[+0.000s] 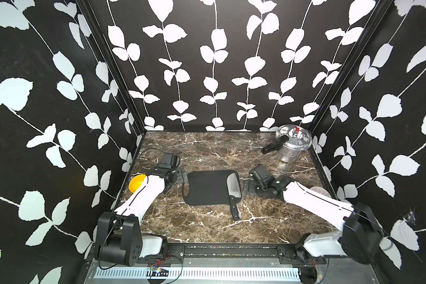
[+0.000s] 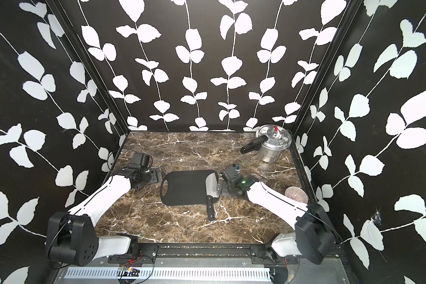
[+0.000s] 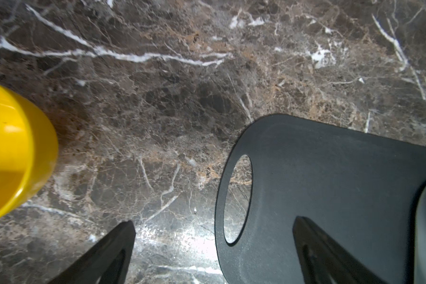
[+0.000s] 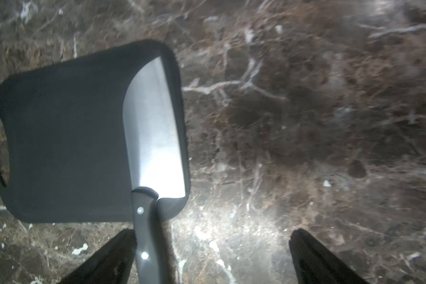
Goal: Align the knife with the edge of the cutting board
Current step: Adjust the knife at the edge of the cutting board.
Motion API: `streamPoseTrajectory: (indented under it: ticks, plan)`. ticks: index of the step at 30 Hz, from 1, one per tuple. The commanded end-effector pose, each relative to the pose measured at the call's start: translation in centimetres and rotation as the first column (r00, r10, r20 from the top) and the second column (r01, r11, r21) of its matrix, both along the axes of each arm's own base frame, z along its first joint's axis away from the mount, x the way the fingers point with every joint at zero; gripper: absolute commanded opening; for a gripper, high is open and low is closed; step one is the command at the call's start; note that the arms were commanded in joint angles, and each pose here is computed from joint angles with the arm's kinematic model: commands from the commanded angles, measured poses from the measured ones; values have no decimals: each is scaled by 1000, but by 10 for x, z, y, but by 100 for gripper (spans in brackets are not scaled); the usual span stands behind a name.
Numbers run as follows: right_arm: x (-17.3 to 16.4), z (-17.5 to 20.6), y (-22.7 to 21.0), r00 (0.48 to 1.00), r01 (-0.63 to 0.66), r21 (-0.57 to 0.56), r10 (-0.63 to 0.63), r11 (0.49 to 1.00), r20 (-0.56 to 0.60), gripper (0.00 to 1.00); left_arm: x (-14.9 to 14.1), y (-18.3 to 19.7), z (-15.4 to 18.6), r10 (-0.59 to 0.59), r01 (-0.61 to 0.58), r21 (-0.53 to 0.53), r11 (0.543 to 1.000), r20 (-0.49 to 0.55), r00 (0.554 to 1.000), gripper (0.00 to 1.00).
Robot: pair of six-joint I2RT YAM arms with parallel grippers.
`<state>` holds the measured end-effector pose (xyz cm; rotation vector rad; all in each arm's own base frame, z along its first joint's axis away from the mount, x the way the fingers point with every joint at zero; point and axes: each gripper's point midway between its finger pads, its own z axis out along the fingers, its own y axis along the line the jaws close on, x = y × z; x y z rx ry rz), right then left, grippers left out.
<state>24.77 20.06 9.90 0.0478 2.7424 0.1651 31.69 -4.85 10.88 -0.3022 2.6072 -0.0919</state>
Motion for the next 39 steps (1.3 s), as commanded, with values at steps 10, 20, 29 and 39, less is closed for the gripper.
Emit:
streamPoseTrajectory:
  ticks: [10, 20, 29, 39]
  plan:
    - [-19, -22, 83, 997, -56, -99, 51, 993, -51, 64, -14, -15, -2, -31, 30, -96, 995, -10, 999, 99]
    - [-19, -47, 96, 996, -19, -89, 11, 996, -88, 40, -14, -17, 6, -74, 71, -79, 994, -24, 997, 99]
    - [-25, -63, 84, 992, 8, -144, -26, 990, -126, 40, -14, -17, 12, -69, 67, -88, 994, -18, 997, 99]
    - [-23, -73, 87, 987, 25, -128, -45, 992, -155, 39, -17, -16, 14, -64, 63, -86, 994, -19, 998, 99]
